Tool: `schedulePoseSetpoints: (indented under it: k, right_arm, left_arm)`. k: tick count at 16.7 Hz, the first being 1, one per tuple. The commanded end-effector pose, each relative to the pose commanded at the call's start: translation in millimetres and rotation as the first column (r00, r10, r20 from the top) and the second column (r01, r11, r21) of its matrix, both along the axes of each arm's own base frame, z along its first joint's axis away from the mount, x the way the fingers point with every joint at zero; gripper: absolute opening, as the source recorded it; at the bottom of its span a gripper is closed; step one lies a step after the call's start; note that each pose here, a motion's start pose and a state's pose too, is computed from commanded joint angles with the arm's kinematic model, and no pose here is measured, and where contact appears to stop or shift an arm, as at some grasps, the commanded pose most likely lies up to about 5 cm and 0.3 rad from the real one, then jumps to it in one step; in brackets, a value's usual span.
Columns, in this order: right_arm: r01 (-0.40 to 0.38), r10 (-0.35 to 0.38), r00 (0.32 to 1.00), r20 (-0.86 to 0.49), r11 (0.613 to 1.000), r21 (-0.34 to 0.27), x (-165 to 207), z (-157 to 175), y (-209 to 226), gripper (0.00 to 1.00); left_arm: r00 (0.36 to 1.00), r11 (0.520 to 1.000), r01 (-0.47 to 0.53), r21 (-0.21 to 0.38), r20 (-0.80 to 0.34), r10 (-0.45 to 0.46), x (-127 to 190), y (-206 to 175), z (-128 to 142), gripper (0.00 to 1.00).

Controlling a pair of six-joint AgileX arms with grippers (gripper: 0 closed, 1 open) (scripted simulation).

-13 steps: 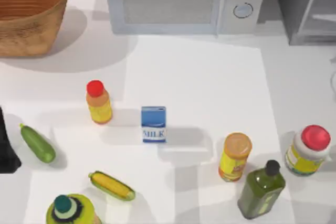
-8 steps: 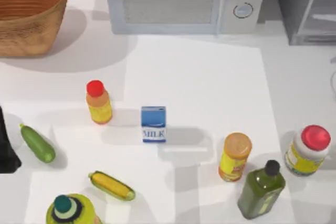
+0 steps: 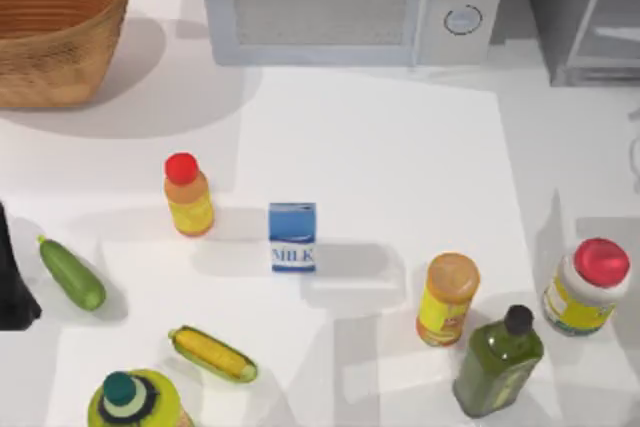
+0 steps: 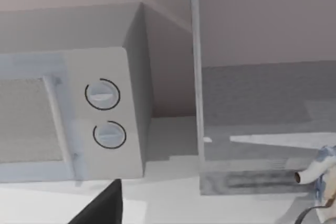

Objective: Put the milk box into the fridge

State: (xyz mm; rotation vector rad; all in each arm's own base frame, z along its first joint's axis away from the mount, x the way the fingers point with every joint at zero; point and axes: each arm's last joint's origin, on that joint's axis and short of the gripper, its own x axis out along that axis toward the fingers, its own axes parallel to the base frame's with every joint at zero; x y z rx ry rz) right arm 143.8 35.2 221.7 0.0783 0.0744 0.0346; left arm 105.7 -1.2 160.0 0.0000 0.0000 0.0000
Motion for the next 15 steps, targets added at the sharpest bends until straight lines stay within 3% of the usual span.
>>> schedulePoseSetpoints:
  k: [4,8,11,15]
  right_arm:
    - [-0.017,0.019,0.999,-0.040,0.999,0.035,39.4,22.6,48.7,1.00]
    - [-0.029,0.033,0.996,-0.078,0.998,0.054,75.0,17.9,126.4,1.00]
    - [-0.031,0.036,0.994,-0.101,0.998,0.053,86.3,-9.0,194.2,1.00]
    - [-0.024,0.027,0.992,-0.120,0.999,0.027,76.2,-69.5,273.3,1.00]
  left_arm:
    - [1.000,1.000,0.000,0.000,0.000,0.000,0.0,0.0,0.0,1.00]
    - [1.000,1.000,0.000,0.000,0.000,0.000,0.0,0.0,0.0,1.00]
    - [1.000,1.000,0.000,0.000,0.000,0.000,0.0,0.0,0.0,1.00]
    - [1.000,1.000,0.000,0.000,0.000,0.000,0.0,0.0,0.0,1.00]
